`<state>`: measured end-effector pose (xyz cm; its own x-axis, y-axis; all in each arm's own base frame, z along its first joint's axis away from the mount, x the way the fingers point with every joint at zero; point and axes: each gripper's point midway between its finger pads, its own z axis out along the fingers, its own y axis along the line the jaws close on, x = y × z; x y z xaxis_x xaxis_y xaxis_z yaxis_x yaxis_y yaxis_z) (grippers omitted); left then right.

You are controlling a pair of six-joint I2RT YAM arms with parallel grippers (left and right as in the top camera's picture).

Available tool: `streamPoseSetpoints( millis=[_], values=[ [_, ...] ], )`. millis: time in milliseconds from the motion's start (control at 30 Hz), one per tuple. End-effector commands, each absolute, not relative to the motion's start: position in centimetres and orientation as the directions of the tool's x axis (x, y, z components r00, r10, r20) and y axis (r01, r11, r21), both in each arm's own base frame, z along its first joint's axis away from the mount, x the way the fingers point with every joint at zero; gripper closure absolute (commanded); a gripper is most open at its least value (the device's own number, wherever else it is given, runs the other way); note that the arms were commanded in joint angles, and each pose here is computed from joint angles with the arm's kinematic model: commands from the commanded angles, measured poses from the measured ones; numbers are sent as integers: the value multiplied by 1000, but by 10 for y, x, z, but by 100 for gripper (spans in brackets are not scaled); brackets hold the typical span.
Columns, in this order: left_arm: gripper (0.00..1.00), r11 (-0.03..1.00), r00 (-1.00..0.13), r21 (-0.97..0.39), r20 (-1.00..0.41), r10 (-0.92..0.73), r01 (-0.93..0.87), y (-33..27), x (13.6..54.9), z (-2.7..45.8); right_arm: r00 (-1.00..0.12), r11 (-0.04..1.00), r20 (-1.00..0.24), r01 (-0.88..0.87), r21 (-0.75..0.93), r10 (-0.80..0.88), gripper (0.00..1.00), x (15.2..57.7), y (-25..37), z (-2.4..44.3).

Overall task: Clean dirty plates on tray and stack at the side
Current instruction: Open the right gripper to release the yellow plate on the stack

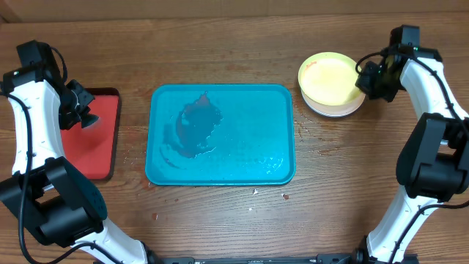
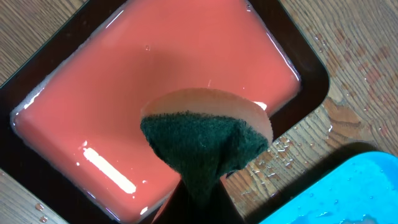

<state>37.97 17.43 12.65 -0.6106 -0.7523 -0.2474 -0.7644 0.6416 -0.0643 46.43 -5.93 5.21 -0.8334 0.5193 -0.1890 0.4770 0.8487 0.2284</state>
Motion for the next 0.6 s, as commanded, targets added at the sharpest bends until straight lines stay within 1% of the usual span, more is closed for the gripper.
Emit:
streamPoseSetpoints(
  millis=[0, 200, 300, 400, 567],
  values=[
    [96, 632, -602, -68, -241, -761, -772, 176, 380, 123, -800, 829, -227, 515, 218, 556, 96, 463, -66, 65],
    [96, 632, -602, -67, -242, -761, -772, 176, 380, 123, -807, 826, -198, 511, 237, 556, 96, 459, -60, 65],
    [96, 632, -601, -67, -244, -761, -773, 176, 381, 123, -814, 823, -171, 508, 255, 555, 81, 453, -55, 70],
    [96, 632, -599, -71, -252, -760, -772, 178, 383, 122, -814, 822, -169, 508, 255, 556, 71, 448, -53, 84],
    [96, 633, -604, -63, -240, -760, -772, 179, 385, 114, -811, 824, -187, 503, 262, 554, 63, 437, -51, 117]
  ],
)
